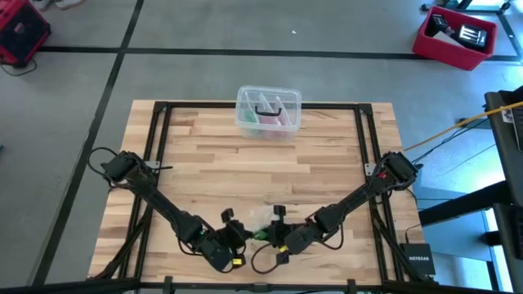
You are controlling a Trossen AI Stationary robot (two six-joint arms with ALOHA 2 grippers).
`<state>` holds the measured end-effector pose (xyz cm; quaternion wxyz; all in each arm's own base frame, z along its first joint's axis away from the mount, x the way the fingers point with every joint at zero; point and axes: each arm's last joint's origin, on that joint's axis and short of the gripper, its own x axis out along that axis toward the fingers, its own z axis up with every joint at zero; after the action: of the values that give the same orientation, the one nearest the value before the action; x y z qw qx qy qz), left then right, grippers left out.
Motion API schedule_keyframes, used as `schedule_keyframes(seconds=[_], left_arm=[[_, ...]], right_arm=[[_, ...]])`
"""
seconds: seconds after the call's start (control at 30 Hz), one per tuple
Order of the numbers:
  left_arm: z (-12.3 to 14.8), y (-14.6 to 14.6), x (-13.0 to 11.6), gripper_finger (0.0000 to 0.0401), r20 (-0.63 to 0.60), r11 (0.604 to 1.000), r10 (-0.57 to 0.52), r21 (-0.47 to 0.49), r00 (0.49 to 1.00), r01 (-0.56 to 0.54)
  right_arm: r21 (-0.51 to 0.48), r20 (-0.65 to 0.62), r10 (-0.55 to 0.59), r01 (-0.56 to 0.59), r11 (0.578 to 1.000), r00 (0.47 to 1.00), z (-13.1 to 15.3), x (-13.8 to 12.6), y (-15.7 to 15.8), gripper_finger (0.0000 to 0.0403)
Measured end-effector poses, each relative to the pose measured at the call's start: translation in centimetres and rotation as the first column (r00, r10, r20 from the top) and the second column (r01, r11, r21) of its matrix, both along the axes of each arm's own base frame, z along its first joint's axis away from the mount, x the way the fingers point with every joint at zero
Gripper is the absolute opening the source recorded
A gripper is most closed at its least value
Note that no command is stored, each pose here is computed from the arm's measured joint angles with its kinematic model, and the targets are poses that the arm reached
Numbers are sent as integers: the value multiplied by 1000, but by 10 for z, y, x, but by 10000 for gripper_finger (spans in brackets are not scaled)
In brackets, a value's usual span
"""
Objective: Roll bandage
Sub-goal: Put the green bandage roll into the transparent zip lock bag
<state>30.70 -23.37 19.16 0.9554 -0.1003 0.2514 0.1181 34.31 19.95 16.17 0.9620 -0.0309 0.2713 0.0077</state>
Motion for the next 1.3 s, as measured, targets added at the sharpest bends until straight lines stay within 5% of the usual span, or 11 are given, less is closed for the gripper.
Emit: schedule_keyframes(seconds=[0.13, 0.27, 0.57, 0.8, 0.97, 1.3], left_arm=[[16, -4, 7, 1, 70, 997, 10, -74, 998, -5], [23, -6, 11, 1, 101, 999, -14, -49, 995, 20], [30, 0, 20, 6, 129, 999, -39, -13, 991, 41], [31, 7, 23, 62, 113, 998, -55, 37, 992, 51], [45, 4, 4, 117, 49, 992, -117, 54, 992, 114], [22, -31, -38, 121, -18, 980, -78, 184, 997, 80]], right_arm=[[-27, -24, -19, 18, 999, 1000, -4, 0, -4, 74], [-47, -54, -36, 34, 998, 998, -6, 0, -9, 74], [72, -104, -51, 58, 996, 993, -10, 1, -13, 82], [117, -138, 7, 9, 993, 990, -7, 3, -18, 180], [137, -136, 38, -19, 990, 990, 15, -4, -23, 247], [171, -89, -47, 62, 983, 995, 33, -8, -27, 275]])
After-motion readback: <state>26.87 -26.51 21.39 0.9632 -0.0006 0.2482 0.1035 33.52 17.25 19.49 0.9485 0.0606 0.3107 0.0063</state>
